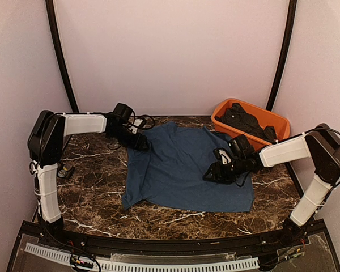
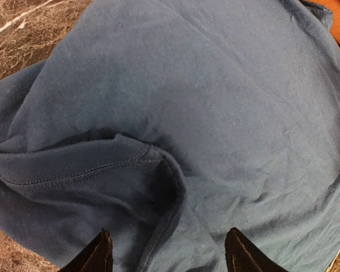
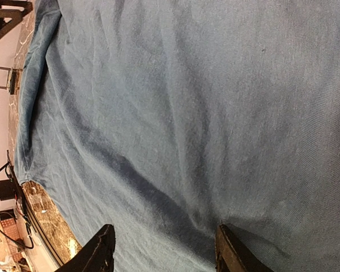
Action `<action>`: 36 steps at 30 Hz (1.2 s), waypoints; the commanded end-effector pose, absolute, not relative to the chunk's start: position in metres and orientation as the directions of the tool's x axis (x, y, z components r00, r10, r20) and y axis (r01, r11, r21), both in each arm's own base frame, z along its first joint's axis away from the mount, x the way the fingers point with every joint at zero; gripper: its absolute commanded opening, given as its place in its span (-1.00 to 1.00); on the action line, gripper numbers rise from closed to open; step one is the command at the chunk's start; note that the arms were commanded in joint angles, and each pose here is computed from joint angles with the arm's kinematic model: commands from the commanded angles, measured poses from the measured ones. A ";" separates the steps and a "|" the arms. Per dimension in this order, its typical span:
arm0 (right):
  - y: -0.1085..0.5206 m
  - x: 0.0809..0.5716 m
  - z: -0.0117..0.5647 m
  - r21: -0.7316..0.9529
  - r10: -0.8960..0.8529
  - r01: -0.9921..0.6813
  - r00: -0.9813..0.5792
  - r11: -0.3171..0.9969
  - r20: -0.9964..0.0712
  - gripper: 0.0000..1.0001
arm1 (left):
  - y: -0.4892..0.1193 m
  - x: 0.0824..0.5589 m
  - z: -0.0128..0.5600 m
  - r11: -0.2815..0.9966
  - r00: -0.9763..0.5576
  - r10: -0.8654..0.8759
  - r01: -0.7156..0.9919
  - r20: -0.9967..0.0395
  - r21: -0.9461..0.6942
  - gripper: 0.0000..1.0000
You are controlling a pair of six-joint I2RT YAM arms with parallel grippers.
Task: Pin the brooch onto the clothing
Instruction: Smooth out the flattened clothing at the center of the board.
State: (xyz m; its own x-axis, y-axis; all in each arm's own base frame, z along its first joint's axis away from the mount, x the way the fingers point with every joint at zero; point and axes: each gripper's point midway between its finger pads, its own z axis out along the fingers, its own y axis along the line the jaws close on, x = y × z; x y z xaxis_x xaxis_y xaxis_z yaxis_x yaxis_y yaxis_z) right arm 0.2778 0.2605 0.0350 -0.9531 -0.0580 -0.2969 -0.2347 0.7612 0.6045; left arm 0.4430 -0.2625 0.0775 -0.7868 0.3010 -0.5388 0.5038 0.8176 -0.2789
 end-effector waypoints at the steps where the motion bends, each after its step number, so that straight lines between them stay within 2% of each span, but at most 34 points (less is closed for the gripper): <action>1: 0.254 0.260 0.020 0.587 -0.084 -0.201 -0.972 0.784 -0.221 0.16 | -0.269 0.434 0.072 0.804 -0.782 0.383 0.544 -0.492 -0.239 0.34; 5: 0.255 0.260 0.019 0.590 -0.087 -0.202 -0.972 0.782 -0.218 0.15 | -0.264 0.433 0.059 0.817 -0.792 0.390 0.533 -0.470 -0.220 0.24; 11: 0.255 0.260 0.017 0.587 -0.091 -0.201 -0.973 0.784 -0.212 0.16 | -0.264 0.428 0.049 0.820 -0.803 0.398 0.528 -0.444 -0.221 -0.07; 14: 0.255 0.260 0.016 0.585 -0.093 -0.203 -0.973 0.785 -0.213 0.16 | -0.259 0.428 0.046 0.835 -0.813 0.394 0.511 -0.429 -0.204 -0.31; 19: 0.255 0.260 0.016 0.587 -0.098 -0.208 -0.972 0.782 -0.214 0.15 | -0.251 0.429 0.043 0.859 -0.827 0.379 0.481 -0.415 -0.174 -0.60; 23: 0.255 0.260 0.017 0.588 -0.098 -0.210 -0.971 0.782 -0.217 0.15 | -0.246 0.430 0.042 0.876 -0.837 0.366 0.458 -0.406 -0.154 -0.96; 31: 0.254 0.257 0.013 0.588 -0.097 -0.205 -0.973 0.782 -0.210 0.15 | -0.231 0.432 0.066 0.931 -0.850 0.247 0.342 -0.465 -0.130 -0.99; 36: 0.253 0.256 0.010 0.586 -0.096 -0.202 -0.974 0.785 -0.207 0.15 | -0.208 0.426 0.113 0.972 -0.823 0.116 0.210 -0.556 -0.109 -0.99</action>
State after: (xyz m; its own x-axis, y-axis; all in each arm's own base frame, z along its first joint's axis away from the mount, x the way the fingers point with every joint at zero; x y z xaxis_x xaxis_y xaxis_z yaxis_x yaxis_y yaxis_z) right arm 0.2761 0.2622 0.0349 -0.9520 -0.0742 -0.2970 -0.2488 0.7528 0.6095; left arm 0.4239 -0.2254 0.0470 -0.8681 0.2543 -0.4262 0.3329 0.9353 -0.1201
